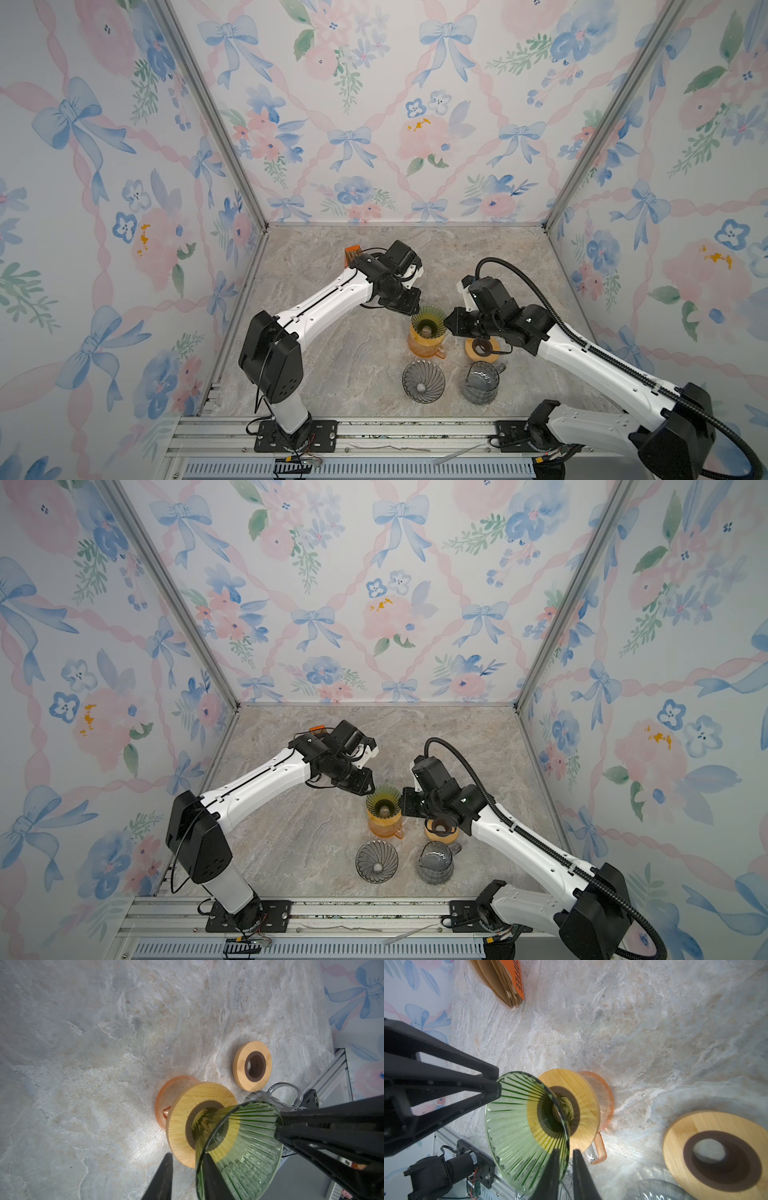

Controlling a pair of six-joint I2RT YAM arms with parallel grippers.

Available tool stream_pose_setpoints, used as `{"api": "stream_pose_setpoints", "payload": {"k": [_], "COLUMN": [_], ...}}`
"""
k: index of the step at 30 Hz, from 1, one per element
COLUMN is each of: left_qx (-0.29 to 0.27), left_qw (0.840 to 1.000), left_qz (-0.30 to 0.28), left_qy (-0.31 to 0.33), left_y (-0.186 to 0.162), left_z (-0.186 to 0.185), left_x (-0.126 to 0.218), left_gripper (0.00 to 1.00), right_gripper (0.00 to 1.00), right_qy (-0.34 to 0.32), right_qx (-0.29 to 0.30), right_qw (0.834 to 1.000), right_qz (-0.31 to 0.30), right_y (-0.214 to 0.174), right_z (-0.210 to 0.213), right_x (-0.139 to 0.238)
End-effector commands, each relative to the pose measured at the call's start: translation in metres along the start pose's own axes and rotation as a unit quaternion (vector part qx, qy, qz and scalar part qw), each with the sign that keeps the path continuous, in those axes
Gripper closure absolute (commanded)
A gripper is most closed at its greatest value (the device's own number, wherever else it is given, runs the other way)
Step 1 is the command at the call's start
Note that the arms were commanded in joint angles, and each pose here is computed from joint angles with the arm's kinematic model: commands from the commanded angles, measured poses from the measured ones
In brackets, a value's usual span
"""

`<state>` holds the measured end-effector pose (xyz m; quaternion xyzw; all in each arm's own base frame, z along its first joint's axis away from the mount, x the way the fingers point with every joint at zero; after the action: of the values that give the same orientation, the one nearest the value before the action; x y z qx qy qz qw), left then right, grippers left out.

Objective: Place the coffee filter in the dripper

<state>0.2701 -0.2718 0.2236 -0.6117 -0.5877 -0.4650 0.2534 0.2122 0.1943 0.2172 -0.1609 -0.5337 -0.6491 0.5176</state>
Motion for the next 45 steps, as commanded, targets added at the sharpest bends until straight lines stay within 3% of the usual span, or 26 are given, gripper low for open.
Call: {"api": "stream_pose_setpoints", "payload": {"k": [1, 6, 11, 20, 27, 33, 36, 44, 45], "left_qx": [-0.007, -0.007, -0.01, -0.002, 0.044, 0.061, 0.06, 0.051, 0.051], "left_qw": [1.0, 1.0, 1.0, 0.997, 0.984, 0.964, 0.954, 0.92, 0.913], "left_qz": [0.002, 0.001, -0.006, -0.078, -0.154, -0.186, -0.191, -0.21, -0.215], "left_qy": [0.008, 0.007, -0.004, 0.005, 0.078, 0.178, 0.222, 0.328, 0.342], "left_y": [0.001, 0.0, 0.002, 0.004, 0.014, 0.033, 0.048, 0.091, 0.096], "left_z": [0.006, 0.006, 0.001, 0.006, 0.047, 0.082, 0.095, 0.121, 0.124], "left_x": [-0.005, -0.004, 0.003, 0.046, 0.072, 0.062, 0.05, 0.034, 0.035], "left_gripper": [0.72, 0.72, 0.66, 0.6, 0.61, 0.64, 0.66, 0.7, 0.71], "right_gripper": [0.85, 0.86, 0.82, 0.72, 0.63, 0.54, 0.47, 0.01, 0.03], "right_qy": [0.0, 0.003, 0.003, -0.004, -0.011, -0.02, -0.024, -0.032, -0.032], "right_qx": [-0.004, -0.004, 0.0, 0.026, 0.069, 0.101, 0.113, 0.135, 0.135], "right_qw": [1.0, 1.0, 1.0, 0.997, 0.993, 0.989, 0.986, 0.98, 0.98], "right_qz": [-0.006, -0.012, -0.021, -0.066, -0.1, -0.11, -0.12, -0.144, -0.145], "right_y": [0.003, 0.005, 0.006, 0.01, 0.01, 0.008, 0.006, -0.005, -0.007], "right_z": [-0.001, 0.0, 0.001, 0.0, -0.001, -0.003, -0.004, -0.012, -0.012], "right_x": [-0.002, 0.0, 0.006, 0.036, 0.056, 0.069, 0.077, 0.089, 0.09]}}
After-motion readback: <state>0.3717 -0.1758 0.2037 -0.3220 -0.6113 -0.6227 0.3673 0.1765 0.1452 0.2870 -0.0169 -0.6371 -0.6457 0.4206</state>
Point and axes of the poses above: each gripper's point midway between its finger pads, its own x axis back along the fingers, its own z axis along the line the jaws close on, y = z × x, the point moved 6 cm from there along x, back along the fingers, and after that the axes turned 13 degrees about x, right-handed, at the moved point
